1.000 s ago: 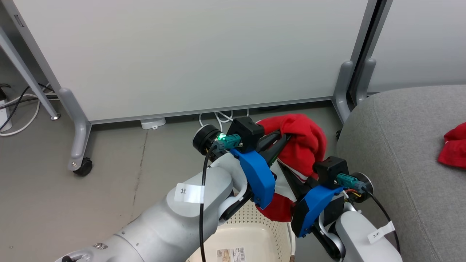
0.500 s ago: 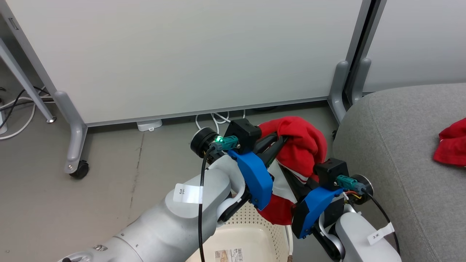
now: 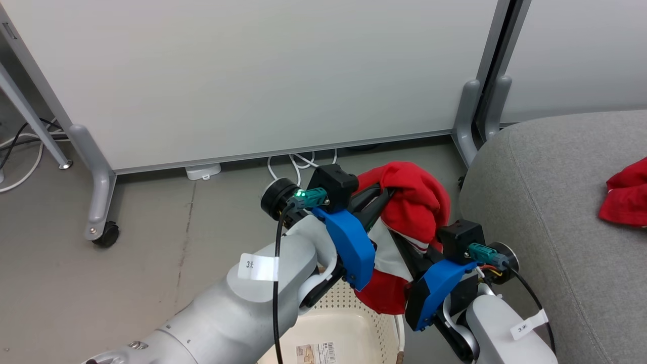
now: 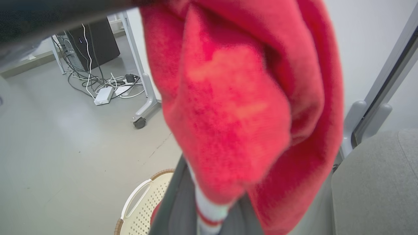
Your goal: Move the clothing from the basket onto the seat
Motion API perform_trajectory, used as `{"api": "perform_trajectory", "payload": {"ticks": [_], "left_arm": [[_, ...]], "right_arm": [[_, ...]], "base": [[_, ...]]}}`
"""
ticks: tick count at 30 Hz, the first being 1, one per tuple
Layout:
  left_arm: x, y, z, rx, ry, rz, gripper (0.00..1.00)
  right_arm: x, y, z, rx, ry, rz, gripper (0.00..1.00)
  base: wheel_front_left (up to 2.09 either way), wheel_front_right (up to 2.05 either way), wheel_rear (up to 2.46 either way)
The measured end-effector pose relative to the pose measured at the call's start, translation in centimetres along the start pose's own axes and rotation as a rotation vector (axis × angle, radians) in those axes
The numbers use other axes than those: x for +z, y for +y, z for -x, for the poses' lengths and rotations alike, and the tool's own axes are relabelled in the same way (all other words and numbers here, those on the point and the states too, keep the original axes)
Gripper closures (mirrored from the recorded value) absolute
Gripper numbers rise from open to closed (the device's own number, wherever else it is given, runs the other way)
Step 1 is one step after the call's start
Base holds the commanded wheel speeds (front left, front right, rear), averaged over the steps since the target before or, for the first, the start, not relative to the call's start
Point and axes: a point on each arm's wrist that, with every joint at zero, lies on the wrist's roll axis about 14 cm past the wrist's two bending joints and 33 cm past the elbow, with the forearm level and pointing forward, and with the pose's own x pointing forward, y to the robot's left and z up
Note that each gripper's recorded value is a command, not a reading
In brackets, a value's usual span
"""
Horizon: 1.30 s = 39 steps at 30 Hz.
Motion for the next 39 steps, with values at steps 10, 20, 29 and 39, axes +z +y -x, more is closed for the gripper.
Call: {"api": "perform_trajectory", "payload": {"ticks": [10,20,29,39], "left_arm": [[-0.8,1.2,0.3,0.049,-0.014,0.048,0.00],[-2.7,3.1,2.8,0.145,-0.064,0.089,0.00],[-4.9,5.0,6.7,0.247,-0.074,0.072,0.00],[-7.3,7.2,11.3,0.411,-0.071,0.123,0.00]], "right_arm": [[-0.1,-0.5,-0.2,-0.013,-0.004,-0.011,1.00],[-0.1,-1.0,-0.8,-0.021,-0.012,-0.027,1.00],[0.0,-1.6,-1.0,-0.037,-0.021,-0.035,1.00],[-0.3,-2.2,-0.6,-0.059,-0.018,-0.045,1.00]], "base": [[0.00,0.00,0.00],[0.00,0.00,0.00],[0.00,0.00,0.00],[0.00,0.00,0.00]]}}
